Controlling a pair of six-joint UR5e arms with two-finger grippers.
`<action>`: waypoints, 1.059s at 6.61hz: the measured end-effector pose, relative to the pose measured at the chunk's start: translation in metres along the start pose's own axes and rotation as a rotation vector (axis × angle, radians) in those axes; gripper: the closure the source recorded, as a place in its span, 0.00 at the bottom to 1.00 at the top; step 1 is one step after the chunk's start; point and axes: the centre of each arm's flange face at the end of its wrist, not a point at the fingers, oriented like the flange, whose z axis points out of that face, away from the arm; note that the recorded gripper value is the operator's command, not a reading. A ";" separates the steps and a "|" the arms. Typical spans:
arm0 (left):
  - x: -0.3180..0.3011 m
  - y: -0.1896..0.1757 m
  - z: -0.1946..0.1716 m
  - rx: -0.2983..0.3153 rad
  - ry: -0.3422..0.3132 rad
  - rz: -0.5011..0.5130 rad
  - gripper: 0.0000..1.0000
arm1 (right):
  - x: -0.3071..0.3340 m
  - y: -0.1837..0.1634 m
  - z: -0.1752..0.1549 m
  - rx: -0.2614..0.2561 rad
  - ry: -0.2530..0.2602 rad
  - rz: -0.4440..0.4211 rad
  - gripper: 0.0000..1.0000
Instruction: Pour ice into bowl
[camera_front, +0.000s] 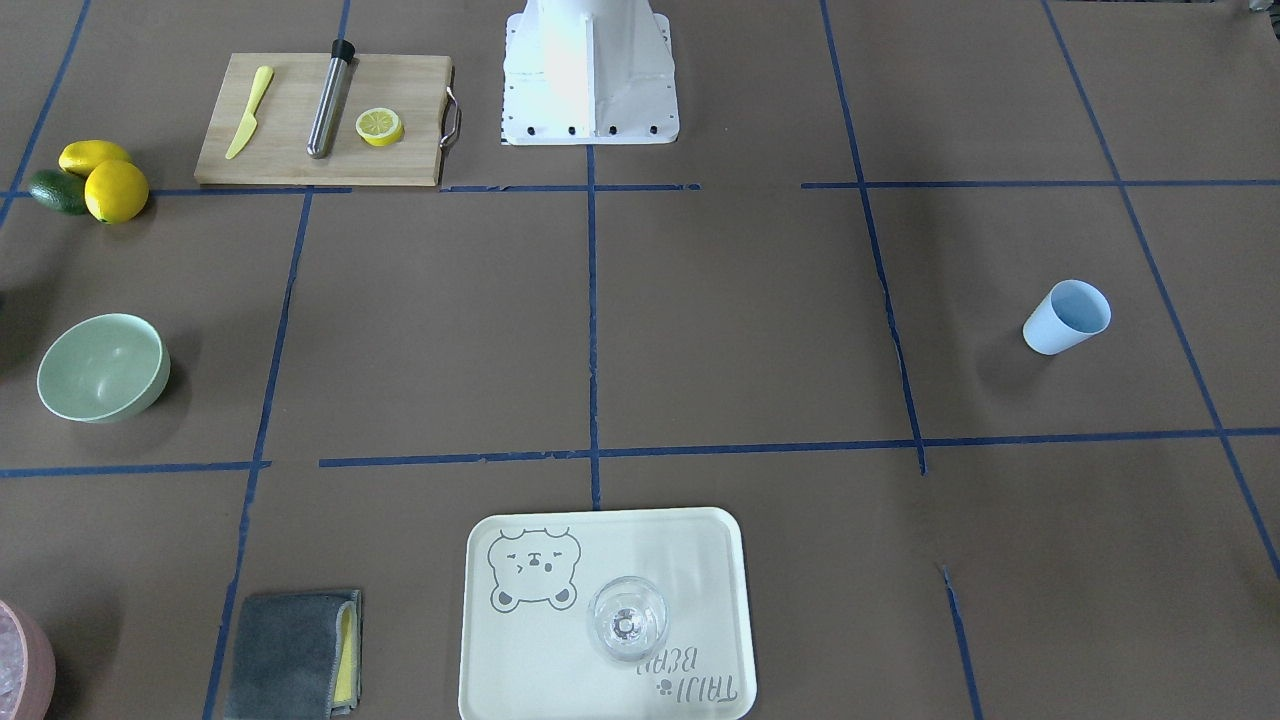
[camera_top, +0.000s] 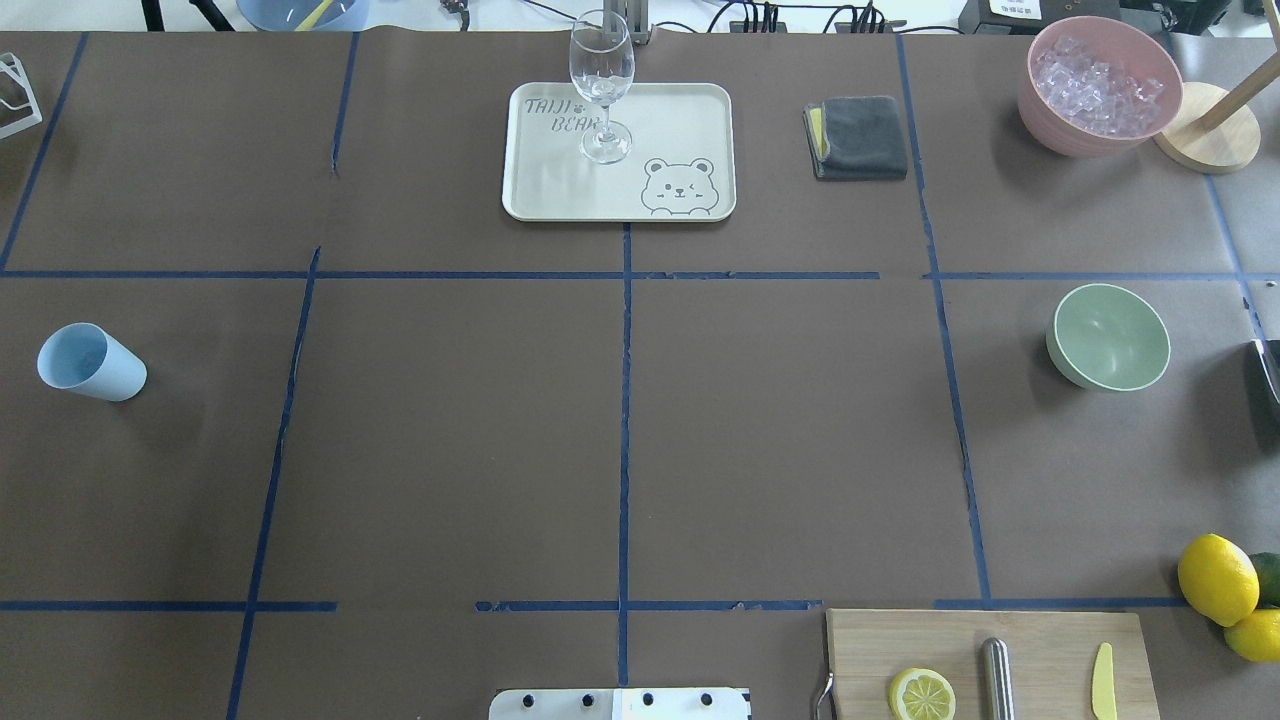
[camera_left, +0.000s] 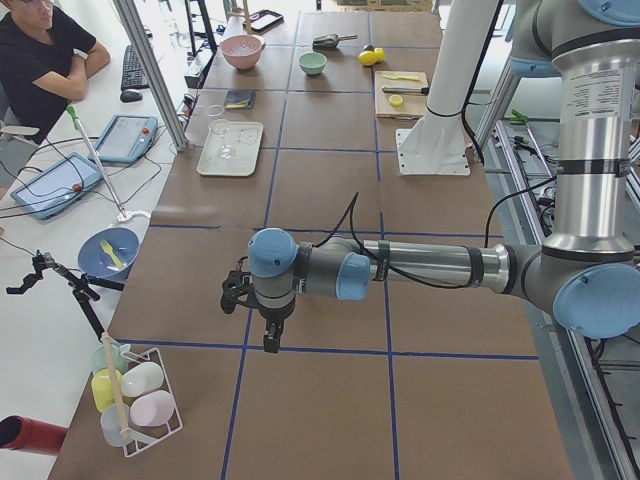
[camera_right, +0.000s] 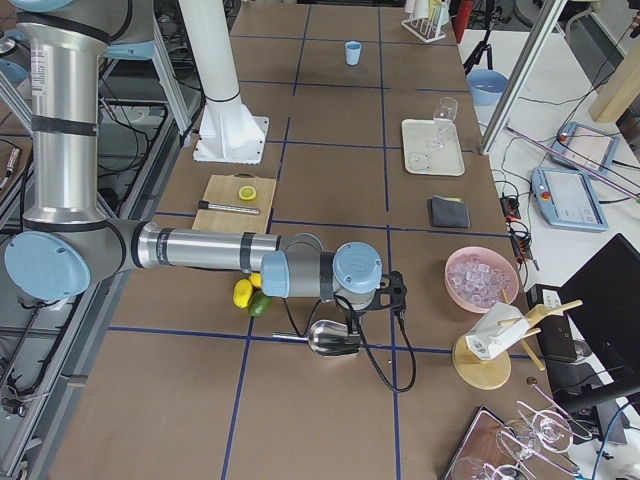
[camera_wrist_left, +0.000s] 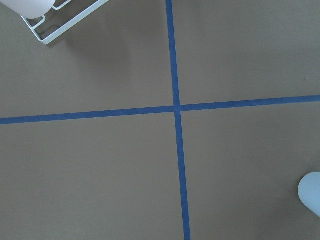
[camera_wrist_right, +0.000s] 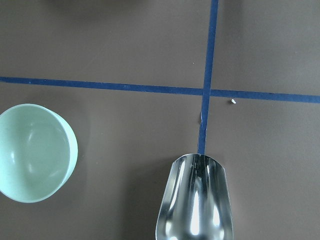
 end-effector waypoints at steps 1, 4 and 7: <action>0.000 0.000 -0.001 0.001 0.000 0.001 0.00 | 0.000 0.000 -0.001 0.002 0.001 -0.002 0.00; 0.022 -0.015 -0.021 0.049 0.004 0.043 0.00 | -0.030 -0.015 -0.023 0.050 0.004 -0.066 0.00; 0.083 -0.045 -0.079 0.201 0.010 0.187 0.00 | -0.070 -0.050 -0.038 0.084 -0.008 -0.122 0.00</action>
